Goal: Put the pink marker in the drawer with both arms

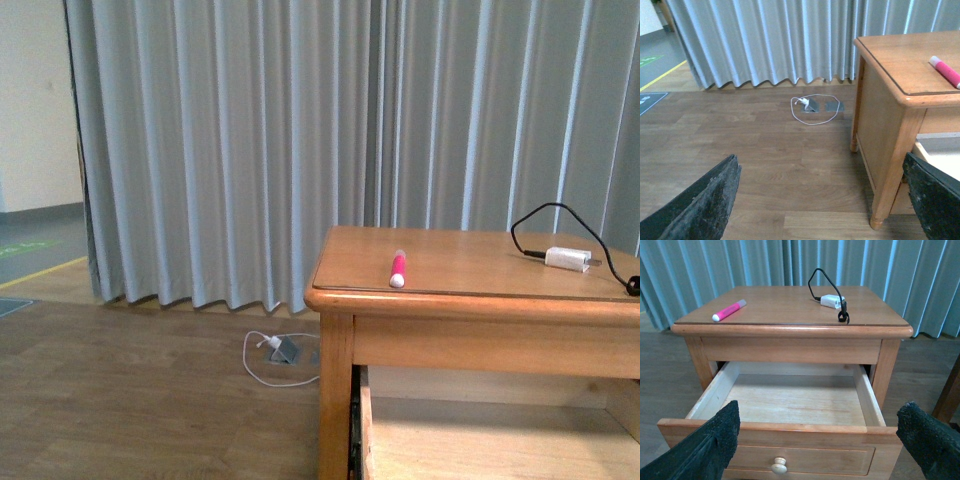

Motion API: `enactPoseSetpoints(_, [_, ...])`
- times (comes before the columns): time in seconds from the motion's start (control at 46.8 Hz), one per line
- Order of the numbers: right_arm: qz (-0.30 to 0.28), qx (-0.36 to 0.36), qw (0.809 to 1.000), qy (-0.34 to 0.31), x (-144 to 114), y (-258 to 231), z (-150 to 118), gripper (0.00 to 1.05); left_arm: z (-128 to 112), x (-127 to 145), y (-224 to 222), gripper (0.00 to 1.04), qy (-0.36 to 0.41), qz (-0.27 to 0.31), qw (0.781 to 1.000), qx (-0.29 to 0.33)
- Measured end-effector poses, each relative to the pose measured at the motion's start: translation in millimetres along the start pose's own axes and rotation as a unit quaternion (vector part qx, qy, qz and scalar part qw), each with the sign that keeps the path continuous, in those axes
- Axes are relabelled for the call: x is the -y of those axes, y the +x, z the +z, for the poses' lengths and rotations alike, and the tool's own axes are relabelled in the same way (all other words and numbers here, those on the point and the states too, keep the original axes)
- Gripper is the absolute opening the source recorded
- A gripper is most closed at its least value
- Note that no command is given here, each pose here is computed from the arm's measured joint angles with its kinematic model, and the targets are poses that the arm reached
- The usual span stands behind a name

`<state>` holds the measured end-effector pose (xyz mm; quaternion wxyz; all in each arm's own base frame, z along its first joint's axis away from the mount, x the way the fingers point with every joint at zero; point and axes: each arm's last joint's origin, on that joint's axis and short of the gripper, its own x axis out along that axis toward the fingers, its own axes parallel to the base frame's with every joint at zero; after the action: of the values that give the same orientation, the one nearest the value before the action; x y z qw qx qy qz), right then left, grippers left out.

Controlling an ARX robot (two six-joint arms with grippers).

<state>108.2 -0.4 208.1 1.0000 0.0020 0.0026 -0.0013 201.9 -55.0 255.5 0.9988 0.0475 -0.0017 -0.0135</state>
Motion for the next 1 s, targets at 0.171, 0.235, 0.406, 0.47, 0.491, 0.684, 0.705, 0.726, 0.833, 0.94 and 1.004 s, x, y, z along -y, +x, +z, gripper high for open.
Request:
enactPoseSetpoints(0.171, [0.000, 0.000, 1.000, 0.000, 0, 0, 0, 0.96, 22, 40, 57, 0.99, 0.022, -0.059, 0.998, 0.011])
enactPoseSetpoints(0.235, [0.000, 0.000, 1.000, 0.000, 0, 0, 0, 0.96, 26, 55, 76, 0.99, 0.028, -0.073, 0.997, 0.008])
enactPoseSetpoints(0.406, [0.000, 0.000, 1.000, 0.000, 0, 0, 0, 0.96, 30, 95, 127, 0.99, 0.039, -0.104, 0.994, -0.002])
enactPoseSetpoints(0.47, [0.000, 0.000, 1.000, 0.000, 0, 0, 0, 0.96, 30, 106, 141, 0.99, 0.042, -0.112, 0.993, -0.004])
enactPoseSetpoints(0.491, [0.000, 0.000, 1.000, 0.000, 0, 0, 0, 0.96, 31, 111, 147, 0.99, 0.043, -0.115, 0.992, -0.004])
enactPoseSetpoints(0.684, [0.000, 0.000, 1.000, 0.000, 0, 0, 0, 0.96, 31, 146, 195, 0.99, 0.044, -0.138, 0.989, -0.029])
enactPoseSetpoints(0.705, [0.000, 0.000, 1.000, 0.000, 0, 0, 0, 0.96, 29, 150, 202, 0.99, 0.041, -0.139, 0.989, -0.036])
enactPoseSetpoints(0.726, [0.000, 0.000, 1.000, 0.000, 0, 0, 0, 0.96, 27, 154, 209, 0.99, 0.037, -0.140, 0.989, -0.043])
enactPoseSetpoints(0.833, [0.000, 0.000, 1.000, 0.000, 0, 0, 0, 0.96, 20, 168, 236, 0.99, 0.029, -0.150, 0.986, -0.065])
enactPoseSetpoints(0.94, [0.000, 0.000, 1.000, 0.000, 0, 0, 0, 0.96, 16, 179, 252, 0.99, 0.017, -0.166, 0.983, -0.078])
enactPoseSetpoints(1.004, [0.000, 0.000, 1.000, 0.000, 0, 0, 0, 0.96, 17, 182, 256, 0.99, 0.015, -0.171, 0.982, -0.080])
